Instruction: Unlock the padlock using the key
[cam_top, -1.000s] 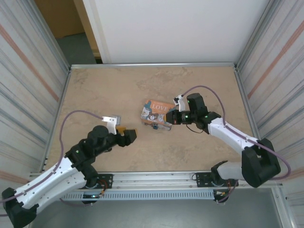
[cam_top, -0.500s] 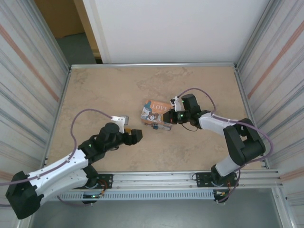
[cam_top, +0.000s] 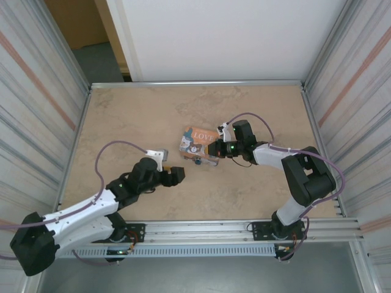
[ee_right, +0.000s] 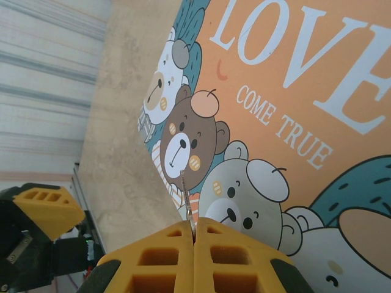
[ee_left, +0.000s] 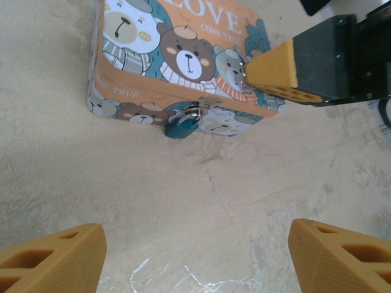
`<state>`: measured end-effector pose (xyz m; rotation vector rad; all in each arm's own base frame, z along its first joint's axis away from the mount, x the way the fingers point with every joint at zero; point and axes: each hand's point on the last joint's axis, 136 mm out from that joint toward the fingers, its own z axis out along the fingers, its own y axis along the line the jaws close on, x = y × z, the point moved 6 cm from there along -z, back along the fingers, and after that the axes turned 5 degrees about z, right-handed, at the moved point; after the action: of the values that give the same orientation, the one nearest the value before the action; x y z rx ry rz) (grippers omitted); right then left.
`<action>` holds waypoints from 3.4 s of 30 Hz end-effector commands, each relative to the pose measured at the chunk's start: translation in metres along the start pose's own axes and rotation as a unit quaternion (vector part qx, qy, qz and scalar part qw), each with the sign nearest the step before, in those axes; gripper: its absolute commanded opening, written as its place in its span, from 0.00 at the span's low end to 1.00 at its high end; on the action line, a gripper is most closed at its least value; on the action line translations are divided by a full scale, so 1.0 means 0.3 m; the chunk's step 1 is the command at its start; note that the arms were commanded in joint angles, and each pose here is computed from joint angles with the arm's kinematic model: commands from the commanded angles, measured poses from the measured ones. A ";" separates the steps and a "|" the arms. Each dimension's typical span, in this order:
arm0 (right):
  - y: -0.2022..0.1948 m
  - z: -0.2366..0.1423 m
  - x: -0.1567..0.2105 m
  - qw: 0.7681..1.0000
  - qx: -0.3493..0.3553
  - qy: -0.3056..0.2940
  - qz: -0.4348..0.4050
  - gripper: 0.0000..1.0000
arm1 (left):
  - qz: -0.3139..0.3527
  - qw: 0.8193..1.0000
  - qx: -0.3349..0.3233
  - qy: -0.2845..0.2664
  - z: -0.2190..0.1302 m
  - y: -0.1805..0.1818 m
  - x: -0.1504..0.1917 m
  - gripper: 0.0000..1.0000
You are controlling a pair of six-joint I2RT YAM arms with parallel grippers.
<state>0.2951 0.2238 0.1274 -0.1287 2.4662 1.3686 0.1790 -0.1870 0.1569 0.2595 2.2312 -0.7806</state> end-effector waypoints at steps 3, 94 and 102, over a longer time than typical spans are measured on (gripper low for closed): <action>-0.053 0.015 0.035 0.999 0.024 0.020 0.020 0.00 | -0.007 1.000 0.001 0.010 0.047 0.001 -0.004 0.77; -0.020 0.037 0.052 0.998 0.048 0.044 -0.005 0.00 | -0.059 0.997 0.051 0.008 0.564 -0.018 0.016 0.26; 0.077 -0.021 0.006 0.999 0.022 0.020 -0.037 0.00 | -0.054 0.997 0.050 0.006 0.522 -0.035 -0.002 0.24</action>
<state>0.2936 0.2297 0.1309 -0.1818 2.5118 1.2915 0.2720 -0.2864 0.0682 0.1828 2.2388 -0.9370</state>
